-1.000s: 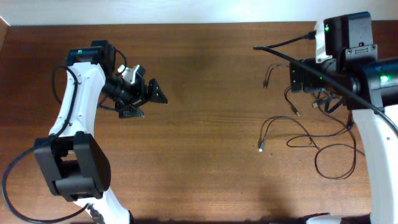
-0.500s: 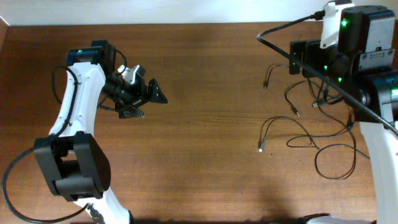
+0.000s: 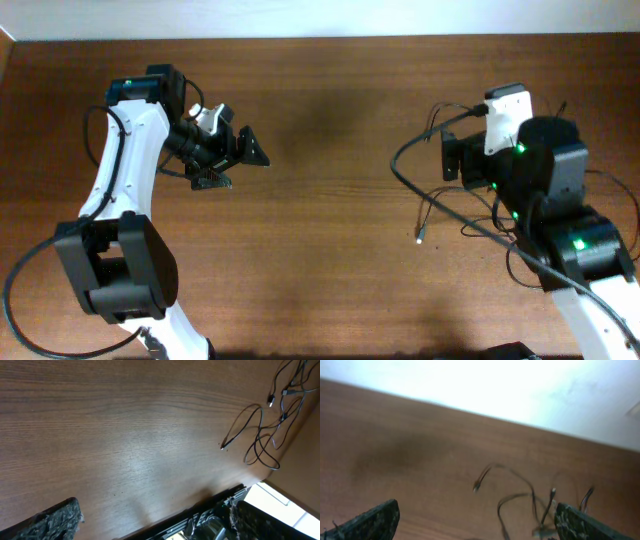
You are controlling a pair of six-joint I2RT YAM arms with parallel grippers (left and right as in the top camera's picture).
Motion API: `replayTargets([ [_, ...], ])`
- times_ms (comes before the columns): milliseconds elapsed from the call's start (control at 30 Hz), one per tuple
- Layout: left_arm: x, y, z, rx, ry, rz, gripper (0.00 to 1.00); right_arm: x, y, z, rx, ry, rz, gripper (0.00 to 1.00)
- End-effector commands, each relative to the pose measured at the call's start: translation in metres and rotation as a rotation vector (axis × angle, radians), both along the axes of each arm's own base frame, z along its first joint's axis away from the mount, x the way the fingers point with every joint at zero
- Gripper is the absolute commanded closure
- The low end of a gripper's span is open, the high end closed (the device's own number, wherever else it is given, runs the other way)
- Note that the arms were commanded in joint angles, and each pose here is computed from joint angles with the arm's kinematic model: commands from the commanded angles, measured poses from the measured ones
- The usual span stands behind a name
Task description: Untangle cables
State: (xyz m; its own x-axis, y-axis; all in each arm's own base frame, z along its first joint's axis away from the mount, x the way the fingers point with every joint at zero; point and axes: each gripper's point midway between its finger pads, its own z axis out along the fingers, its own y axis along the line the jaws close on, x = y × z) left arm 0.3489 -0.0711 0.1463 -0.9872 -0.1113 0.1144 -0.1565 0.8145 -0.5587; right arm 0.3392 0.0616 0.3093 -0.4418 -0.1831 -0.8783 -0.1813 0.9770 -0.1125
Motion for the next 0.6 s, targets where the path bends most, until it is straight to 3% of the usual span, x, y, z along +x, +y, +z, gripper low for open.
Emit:
replayTargets([
  [0,0.003,0.001,0.002,0.000,-0.020,-0.014,0.01,-0.017,-0.002,0.006,-0.030,-0.052,0.027,0.01],
  [333,0.002,0.001,0.002,0.000,-0.019,-0.014,0.01,-0.060,-0.018,-0.072,0.015,-0.225,0.012,0.01],
  [567,0.003,0.001,0.002,0.000,-0.024,-0.014,0.01,-0.085,0.003,-0.092,0.107,-0.553,0.155,0.01],
])
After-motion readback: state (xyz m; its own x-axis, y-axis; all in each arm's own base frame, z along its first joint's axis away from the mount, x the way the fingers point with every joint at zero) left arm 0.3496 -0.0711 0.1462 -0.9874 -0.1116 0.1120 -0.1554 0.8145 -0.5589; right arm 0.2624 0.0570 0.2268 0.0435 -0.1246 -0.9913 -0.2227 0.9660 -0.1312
